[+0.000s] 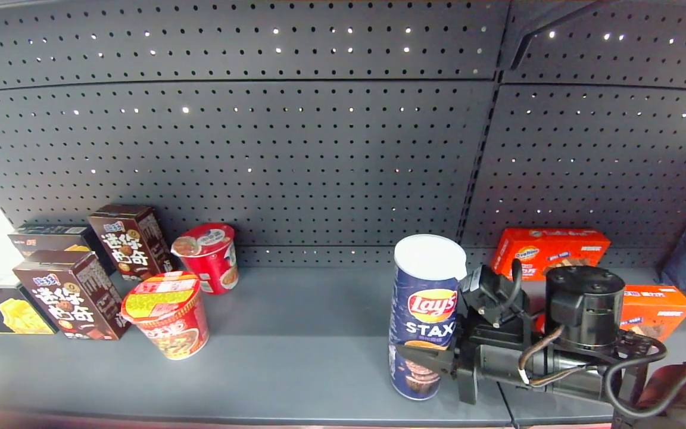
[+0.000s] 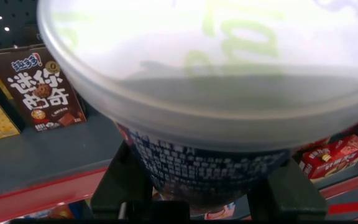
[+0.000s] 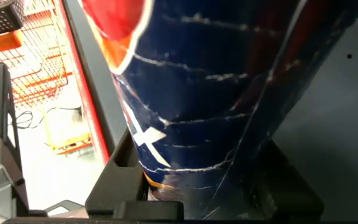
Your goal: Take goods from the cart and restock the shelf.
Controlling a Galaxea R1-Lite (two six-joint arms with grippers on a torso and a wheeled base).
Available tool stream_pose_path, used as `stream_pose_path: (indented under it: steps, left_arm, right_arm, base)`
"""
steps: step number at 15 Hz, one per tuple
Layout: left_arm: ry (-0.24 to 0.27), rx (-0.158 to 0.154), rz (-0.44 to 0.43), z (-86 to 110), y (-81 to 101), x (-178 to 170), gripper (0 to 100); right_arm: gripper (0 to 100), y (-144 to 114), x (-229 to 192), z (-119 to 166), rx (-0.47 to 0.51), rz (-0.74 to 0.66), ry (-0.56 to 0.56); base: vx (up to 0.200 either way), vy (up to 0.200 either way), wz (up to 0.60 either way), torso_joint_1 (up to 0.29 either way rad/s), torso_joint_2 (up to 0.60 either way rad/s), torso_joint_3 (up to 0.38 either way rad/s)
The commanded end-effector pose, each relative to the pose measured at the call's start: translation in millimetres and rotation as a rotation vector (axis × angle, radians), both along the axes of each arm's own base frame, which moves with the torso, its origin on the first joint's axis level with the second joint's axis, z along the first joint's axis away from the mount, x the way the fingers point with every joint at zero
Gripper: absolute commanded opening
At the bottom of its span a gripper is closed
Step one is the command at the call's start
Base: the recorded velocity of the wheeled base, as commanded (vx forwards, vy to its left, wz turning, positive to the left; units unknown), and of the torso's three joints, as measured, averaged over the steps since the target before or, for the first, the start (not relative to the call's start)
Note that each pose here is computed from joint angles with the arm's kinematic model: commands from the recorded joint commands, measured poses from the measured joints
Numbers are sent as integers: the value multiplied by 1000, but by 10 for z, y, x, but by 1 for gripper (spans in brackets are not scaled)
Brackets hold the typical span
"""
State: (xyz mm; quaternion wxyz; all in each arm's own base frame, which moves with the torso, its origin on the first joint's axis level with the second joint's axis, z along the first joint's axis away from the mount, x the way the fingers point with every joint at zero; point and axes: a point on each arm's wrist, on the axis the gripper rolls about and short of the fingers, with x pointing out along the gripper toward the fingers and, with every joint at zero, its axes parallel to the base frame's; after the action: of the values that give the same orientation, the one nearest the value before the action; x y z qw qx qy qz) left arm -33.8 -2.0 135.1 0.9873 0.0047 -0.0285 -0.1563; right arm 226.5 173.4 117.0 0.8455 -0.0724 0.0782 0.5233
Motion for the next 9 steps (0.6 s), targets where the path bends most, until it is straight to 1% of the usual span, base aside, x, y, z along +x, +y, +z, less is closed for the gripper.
stream_pose_path:
  steps: [1,8,9]
  left_arm:
    - [-1,0,0,0,0,0,0]
    - [13,2,-2,-34,-1,13,0]
    - [8,1,-2,-24,0,10,0]
  right_arm:
    - [0,63,76,-95,-10,3,13]
    - [0,120,32,-131,-14,28,17]
    - [100,115,25,-133,-15,26,17]
  base:
    - [0,0,0,0,0,0]
    - [0,0,0,0,0,0]
    - [0,0,0,0,0,0]
